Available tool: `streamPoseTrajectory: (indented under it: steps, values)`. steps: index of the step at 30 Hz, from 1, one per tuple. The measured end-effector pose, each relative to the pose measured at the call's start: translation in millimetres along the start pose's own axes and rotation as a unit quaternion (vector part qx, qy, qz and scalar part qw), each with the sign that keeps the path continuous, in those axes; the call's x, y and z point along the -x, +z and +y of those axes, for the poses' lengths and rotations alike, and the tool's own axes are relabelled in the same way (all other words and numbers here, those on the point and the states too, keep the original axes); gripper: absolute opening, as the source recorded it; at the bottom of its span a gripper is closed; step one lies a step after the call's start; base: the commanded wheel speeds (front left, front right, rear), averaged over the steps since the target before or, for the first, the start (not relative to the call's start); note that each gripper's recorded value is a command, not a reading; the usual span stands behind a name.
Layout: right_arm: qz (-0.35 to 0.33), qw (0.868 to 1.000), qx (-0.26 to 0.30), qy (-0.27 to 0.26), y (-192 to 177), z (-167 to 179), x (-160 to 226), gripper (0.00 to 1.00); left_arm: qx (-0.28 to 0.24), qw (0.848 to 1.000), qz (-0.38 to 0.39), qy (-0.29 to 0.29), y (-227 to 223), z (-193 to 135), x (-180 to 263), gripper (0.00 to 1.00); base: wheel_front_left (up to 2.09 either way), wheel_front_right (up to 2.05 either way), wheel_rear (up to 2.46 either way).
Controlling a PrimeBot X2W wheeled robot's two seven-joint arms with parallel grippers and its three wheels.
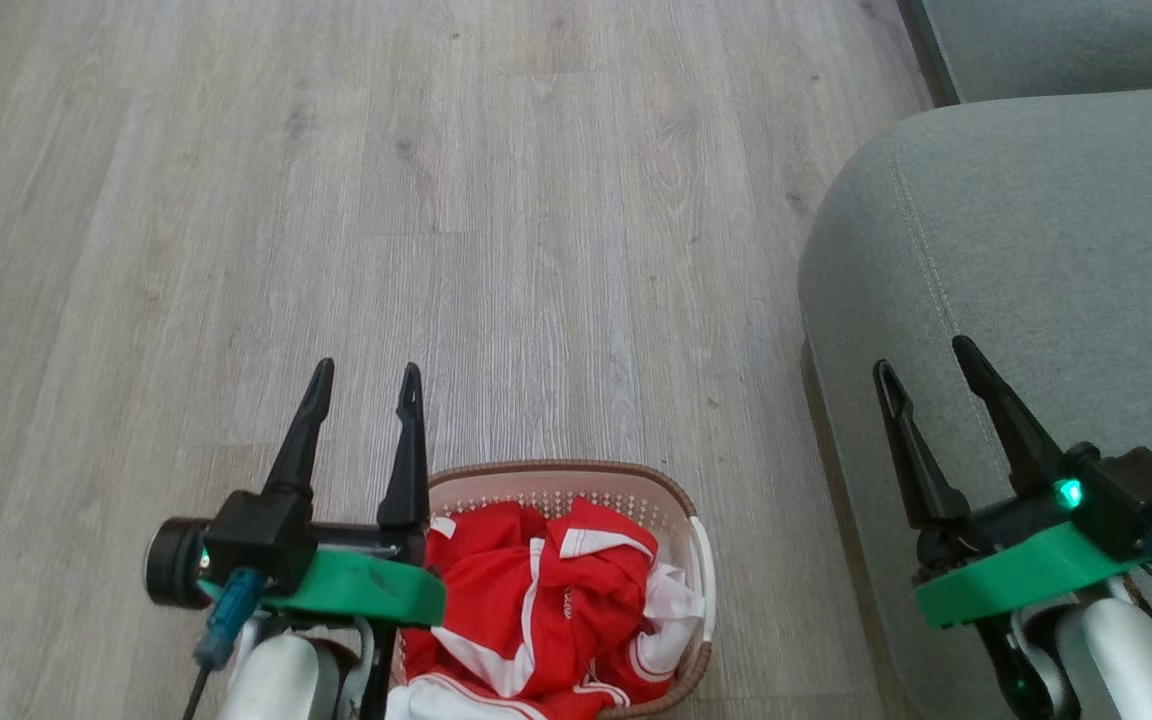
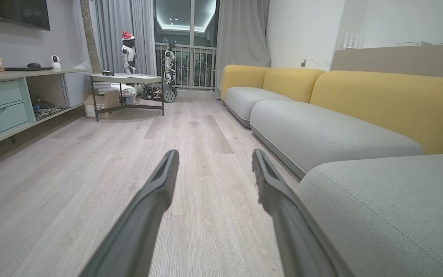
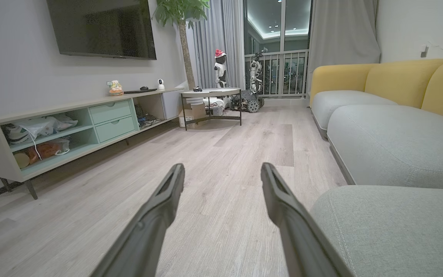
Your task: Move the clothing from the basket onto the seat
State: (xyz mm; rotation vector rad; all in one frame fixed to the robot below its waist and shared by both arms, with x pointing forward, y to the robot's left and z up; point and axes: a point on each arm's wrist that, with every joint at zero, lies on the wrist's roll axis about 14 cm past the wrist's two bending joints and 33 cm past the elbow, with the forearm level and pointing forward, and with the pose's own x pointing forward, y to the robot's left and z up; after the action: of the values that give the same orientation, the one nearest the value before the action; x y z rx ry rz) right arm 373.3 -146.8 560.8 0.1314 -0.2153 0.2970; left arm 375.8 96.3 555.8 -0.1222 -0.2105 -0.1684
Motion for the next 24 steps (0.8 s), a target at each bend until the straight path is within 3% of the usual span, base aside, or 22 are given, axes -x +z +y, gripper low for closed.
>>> streamPoseTrajectory:
  steps: [10, 24]
  values:
    - [0.007, 1.0, -0.001, -0.007, -5, -5, 0, 1.0, 0.001, 1.0, 0.009, 0.001, -7, 0, -3, 1.0, 0.0, 0.0, 0.0]
    - [0.01, 0.999, 0.004, -0.04, -10, -39, -14, 1.0, 0.016, 0.999, 0.045, -0.014, -41, -13, -30, 1.0, 0.0, 0.0, 0.0]
